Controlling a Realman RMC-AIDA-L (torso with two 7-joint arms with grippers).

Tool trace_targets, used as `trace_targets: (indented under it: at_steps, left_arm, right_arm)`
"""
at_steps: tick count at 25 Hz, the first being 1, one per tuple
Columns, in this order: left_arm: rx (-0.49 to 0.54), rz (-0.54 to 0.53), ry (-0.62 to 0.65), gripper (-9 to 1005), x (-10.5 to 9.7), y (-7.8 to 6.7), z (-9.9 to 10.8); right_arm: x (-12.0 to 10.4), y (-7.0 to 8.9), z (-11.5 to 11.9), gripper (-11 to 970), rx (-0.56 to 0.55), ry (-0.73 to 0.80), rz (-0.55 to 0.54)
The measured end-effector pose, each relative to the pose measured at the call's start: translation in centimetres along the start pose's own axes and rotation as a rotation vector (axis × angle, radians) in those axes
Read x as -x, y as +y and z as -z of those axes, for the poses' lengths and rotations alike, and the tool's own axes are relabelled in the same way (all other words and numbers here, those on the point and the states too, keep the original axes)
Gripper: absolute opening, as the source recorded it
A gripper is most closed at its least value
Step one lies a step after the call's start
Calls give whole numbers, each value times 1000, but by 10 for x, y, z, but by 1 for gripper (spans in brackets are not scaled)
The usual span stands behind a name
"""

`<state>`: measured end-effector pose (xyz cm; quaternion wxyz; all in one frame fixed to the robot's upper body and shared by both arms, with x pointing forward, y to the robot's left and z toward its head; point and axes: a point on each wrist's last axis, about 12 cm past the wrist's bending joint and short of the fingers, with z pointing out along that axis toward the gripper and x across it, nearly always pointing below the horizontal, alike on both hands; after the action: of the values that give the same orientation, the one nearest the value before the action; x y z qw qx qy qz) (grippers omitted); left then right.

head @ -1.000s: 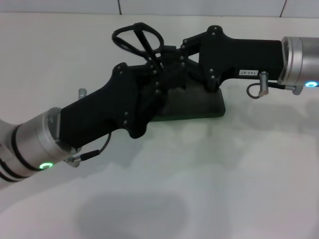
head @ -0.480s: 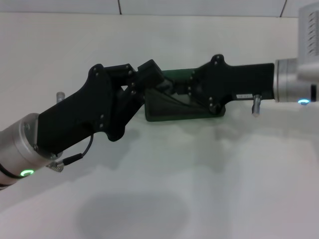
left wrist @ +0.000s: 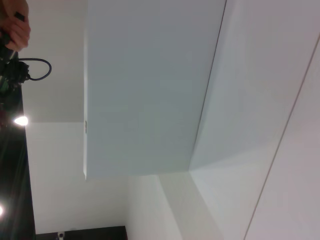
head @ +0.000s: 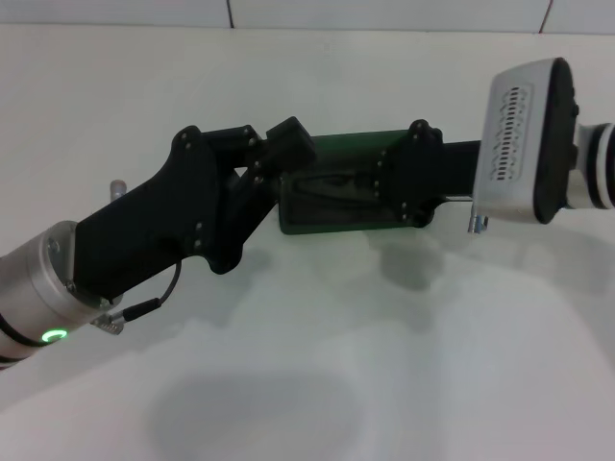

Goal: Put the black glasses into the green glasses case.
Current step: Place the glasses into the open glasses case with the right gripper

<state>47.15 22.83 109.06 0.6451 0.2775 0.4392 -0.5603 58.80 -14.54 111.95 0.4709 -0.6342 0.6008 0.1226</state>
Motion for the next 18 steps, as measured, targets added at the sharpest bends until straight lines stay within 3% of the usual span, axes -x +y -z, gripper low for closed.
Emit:
trace_targets:
  at_steps: [7,18]
  left_arm:
    - [9,-1,5,41,-1,0,0]
    - [18,-8,-2,42,-1,1,0]
  right_arm:
    - [2,-9,-9,52,-16,39,50]
    - [-1,-8,-21,53,-34,94,99]
